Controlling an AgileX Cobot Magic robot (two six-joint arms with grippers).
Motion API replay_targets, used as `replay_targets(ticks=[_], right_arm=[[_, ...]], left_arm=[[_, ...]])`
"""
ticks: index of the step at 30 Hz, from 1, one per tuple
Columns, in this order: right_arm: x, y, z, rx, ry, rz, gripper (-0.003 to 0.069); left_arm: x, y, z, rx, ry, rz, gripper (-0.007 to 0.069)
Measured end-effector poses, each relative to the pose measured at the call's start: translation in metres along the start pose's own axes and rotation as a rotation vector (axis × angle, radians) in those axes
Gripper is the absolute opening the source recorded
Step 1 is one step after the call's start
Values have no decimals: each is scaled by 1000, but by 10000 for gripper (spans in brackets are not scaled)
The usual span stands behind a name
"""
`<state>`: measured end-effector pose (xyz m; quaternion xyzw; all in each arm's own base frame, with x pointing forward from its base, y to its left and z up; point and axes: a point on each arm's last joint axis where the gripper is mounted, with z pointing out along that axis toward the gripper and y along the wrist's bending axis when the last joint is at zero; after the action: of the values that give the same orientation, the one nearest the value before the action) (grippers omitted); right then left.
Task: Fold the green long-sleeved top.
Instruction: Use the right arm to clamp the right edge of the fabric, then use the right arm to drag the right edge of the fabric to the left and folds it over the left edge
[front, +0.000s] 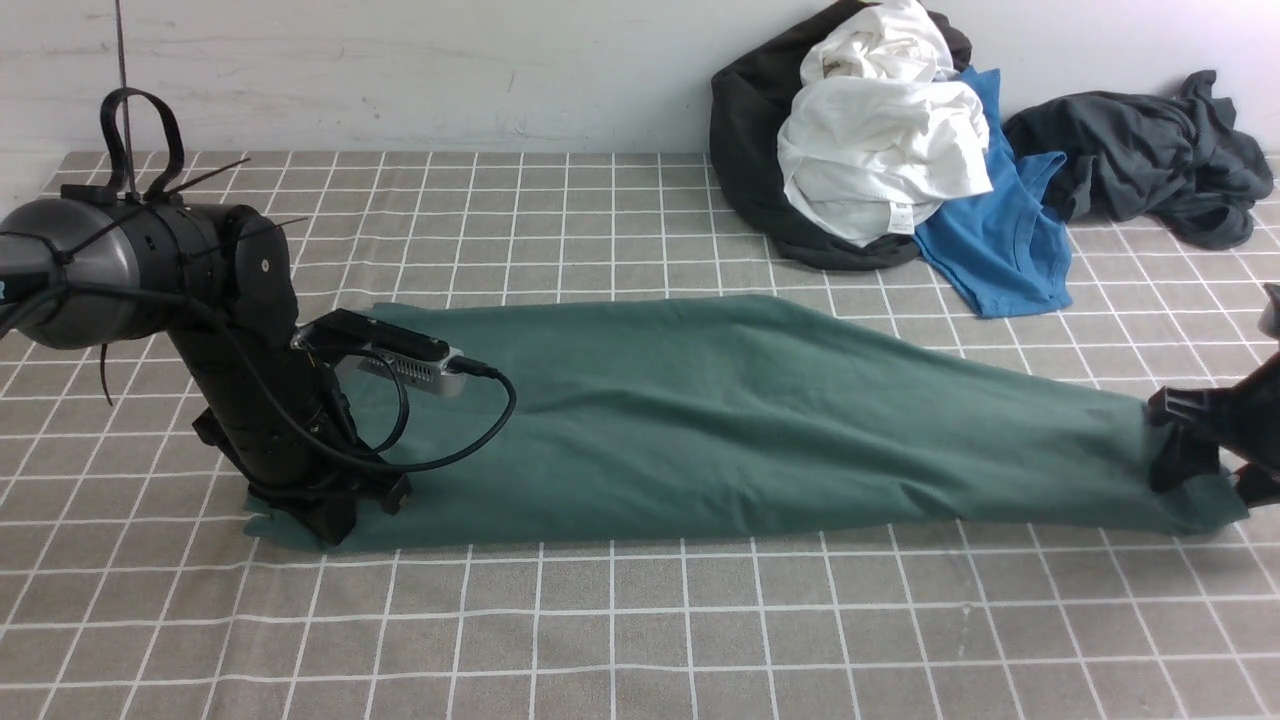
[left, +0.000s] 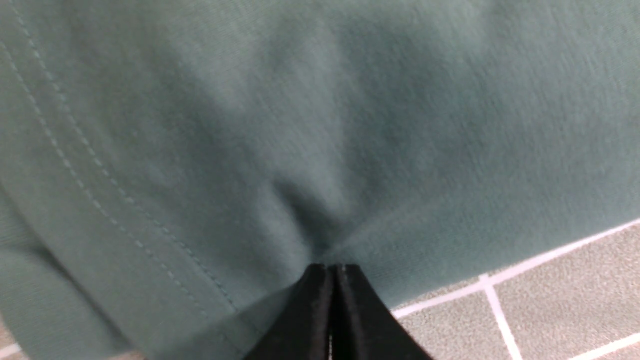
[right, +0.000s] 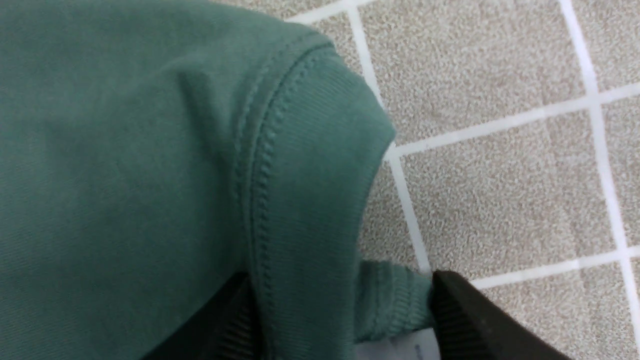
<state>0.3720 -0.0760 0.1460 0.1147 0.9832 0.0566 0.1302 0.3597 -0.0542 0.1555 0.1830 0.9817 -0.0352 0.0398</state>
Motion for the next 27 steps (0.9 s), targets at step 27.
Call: replay_targets(ticks=[27], right_arm=[[-27, 131, -230, 79, -453, -482, 73]], left_arm=[[42, -15, -157, -146, -394, 46, -7]])
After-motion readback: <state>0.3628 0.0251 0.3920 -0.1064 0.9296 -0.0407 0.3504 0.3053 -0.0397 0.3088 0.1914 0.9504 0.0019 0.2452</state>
